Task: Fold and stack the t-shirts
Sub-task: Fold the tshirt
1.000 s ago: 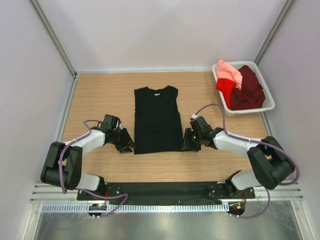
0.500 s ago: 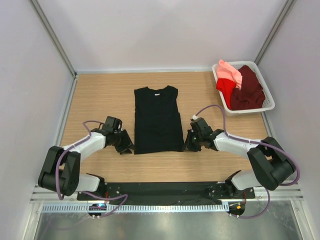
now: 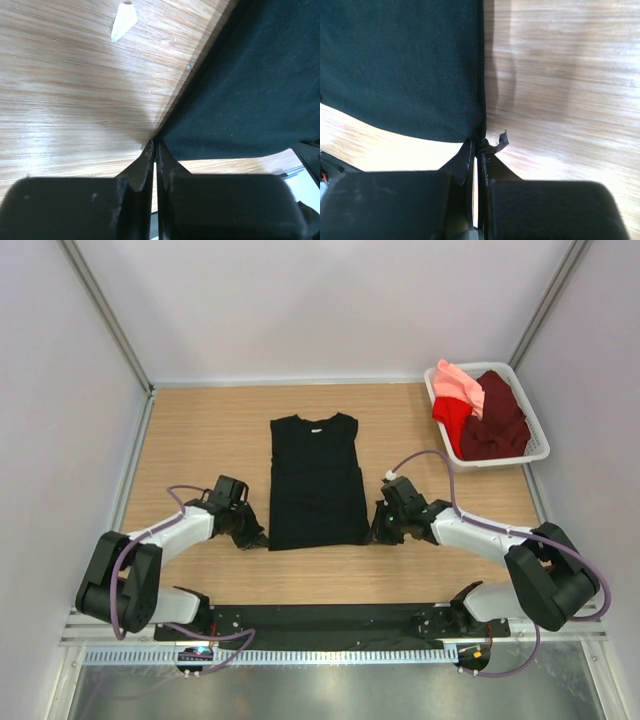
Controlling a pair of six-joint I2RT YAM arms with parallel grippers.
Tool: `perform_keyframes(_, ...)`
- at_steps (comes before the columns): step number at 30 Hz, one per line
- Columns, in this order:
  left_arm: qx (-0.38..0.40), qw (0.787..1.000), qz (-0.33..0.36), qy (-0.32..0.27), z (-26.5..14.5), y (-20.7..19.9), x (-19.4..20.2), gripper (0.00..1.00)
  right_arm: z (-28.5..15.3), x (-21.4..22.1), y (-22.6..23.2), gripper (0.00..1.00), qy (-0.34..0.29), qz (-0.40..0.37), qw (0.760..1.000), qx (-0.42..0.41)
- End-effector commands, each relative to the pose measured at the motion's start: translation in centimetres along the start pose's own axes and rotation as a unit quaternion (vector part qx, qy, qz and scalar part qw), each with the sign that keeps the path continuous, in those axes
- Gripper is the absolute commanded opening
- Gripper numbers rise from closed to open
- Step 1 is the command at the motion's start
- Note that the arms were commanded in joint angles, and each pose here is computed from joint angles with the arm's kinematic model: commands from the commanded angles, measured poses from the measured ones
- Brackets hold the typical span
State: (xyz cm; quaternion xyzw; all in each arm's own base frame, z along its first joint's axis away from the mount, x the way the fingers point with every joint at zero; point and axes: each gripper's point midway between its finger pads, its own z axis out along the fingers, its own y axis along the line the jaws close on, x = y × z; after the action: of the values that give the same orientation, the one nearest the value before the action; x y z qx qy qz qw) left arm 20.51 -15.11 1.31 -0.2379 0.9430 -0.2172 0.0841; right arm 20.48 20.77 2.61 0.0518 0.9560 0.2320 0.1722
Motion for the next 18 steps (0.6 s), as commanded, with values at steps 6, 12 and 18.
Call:
perform_keyframes(6,-0.01,1.0,0.003,-0.018,-1.1,0.0,0.6,0.0,-2.3,0.0,-0.8,0.01,-0.012,-0.016,0.999,0.034)
perform_keyframes(12,0.002,0.999,0.006,-0.045,-4.4,-1.2,1.1,0.0,-5.7,-0.4,-0.2,0.01,-0.043,-0.014,0.999,0.029)
perform_keyframes(18,0.027,0.997,0.015,-0.068,-7.3,-3.6,0.2,0.0,-9.4,-1.7,1.0,0.01,-0.071,-0.027,0.997,0.023)
